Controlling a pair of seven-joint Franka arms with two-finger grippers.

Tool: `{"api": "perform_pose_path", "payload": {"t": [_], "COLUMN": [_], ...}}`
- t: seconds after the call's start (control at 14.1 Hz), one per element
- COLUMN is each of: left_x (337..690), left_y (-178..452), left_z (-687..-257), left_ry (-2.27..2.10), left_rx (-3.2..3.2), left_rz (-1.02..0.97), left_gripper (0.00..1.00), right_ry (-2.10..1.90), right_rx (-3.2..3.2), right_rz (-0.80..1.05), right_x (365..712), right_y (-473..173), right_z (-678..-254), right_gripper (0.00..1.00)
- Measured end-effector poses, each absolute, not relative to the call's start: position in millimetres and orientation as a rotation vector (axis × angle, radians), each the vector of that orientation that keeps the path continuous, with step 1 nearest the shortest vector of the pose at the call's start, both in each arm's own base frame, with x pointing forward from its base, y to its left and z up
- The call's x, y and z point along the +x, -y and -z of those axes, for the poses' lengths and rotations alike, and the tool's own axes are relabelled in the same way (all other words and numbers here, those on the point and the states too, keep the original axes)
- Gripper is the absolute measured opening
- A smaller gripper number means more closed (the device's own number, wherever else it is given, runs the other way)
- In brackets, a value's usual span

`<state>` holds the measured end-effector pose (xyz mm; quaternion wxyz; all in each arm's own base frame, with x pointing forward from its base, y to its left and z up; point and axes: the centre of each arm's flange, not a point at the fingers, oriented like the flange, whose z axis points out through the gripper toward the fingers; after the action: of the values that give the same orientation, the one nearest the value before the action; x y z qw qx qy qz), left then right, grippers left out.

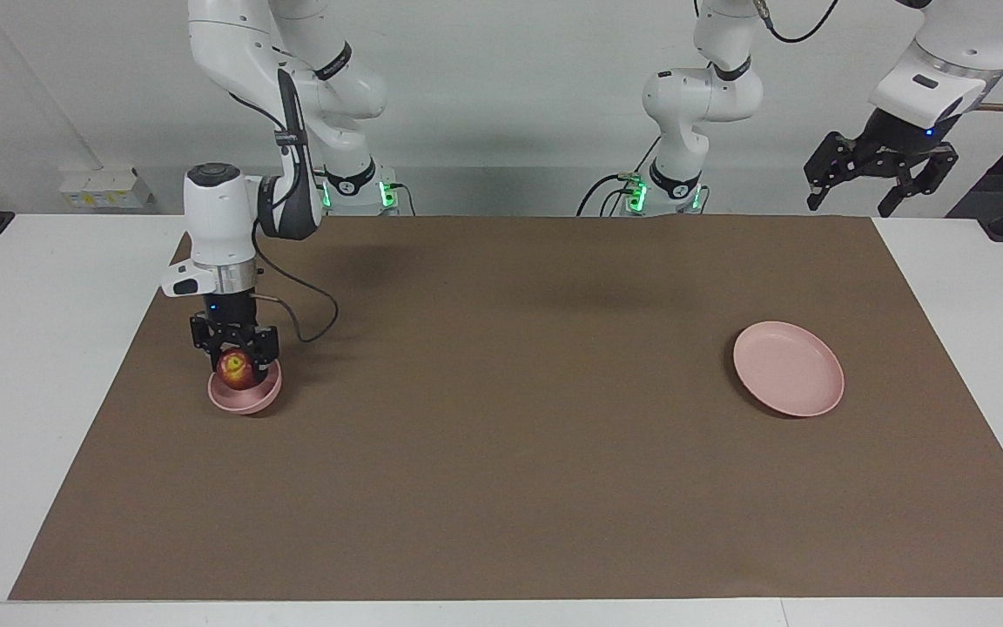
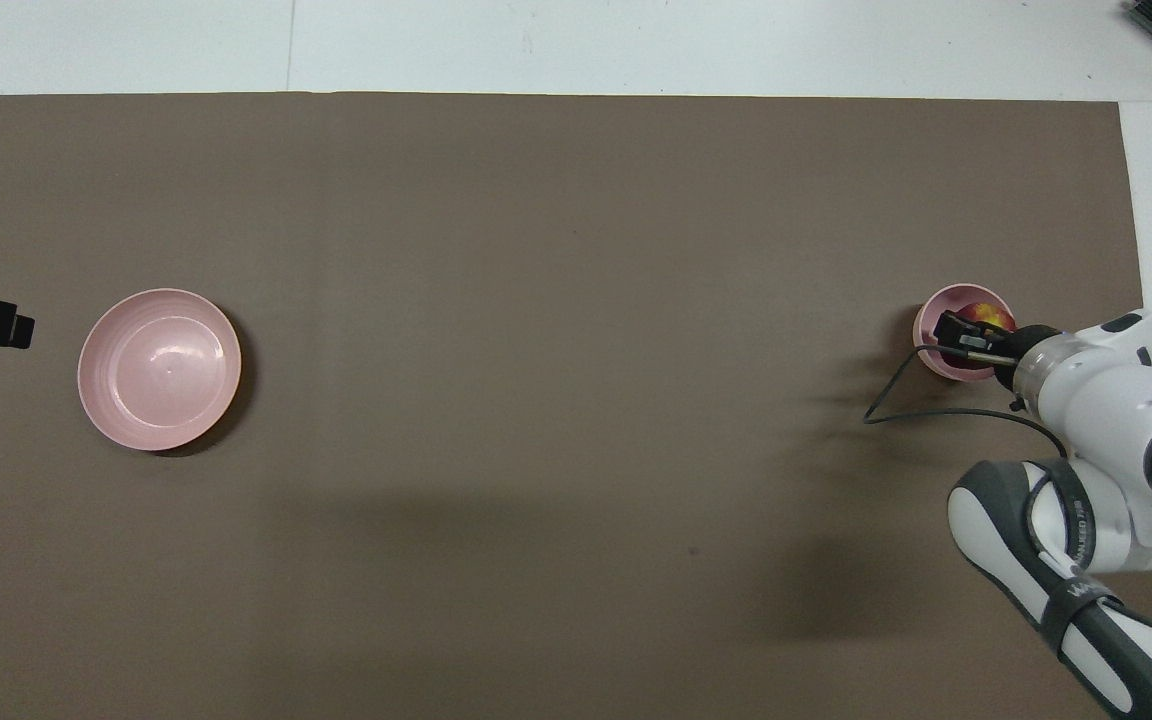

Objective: Move apple from plate to bowl

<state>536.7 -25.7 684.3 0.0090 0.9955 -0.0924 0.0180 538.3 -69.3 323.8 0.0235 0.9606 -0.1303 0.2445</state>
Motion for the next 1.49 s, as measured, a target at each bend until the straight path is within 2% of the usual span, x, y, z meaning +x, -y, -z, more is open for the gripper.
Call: {"api": "perform_pose_path", "payload": {"t": [0.14,0.28,0.36,0.92,1.49], "left_x": [536.7,536.6,536.5,536.5,536.5], "left_y": [25.0,24.9,24.7,24.3,24.2], "left_z": [-684.2,-684.0,-683.9,-683.9,-683.9], "left_ry": [0.284,0.284,0.283,0.282,0.282], "left_rx": [3.109,3.109,3.109,3.109,3.109], "left_rz": [-0.056,-0.053,-0.052,-0.052,-0.052], "left_gripper": [1.0,1.0,1.0,1.0,1.0], "right_ry": [0.405,0.404,0.404,0.426,0.433], "right_rx": [2.977,2.973,2.97,2.943,3.057], "right_rz": [-0.753,-0.769,-0.774,-0.469,-0.056], "right_x": [540.9,545.6,548.3,568.4,577.2], "right_y": [70.3,70.9,71.5,68.9,15.4], "right_z": [-315.8,-320.1,-323.5,-396.0,-503.2], "right_gripper": [0.83,0.97,1.0,1.0,1.0]}}
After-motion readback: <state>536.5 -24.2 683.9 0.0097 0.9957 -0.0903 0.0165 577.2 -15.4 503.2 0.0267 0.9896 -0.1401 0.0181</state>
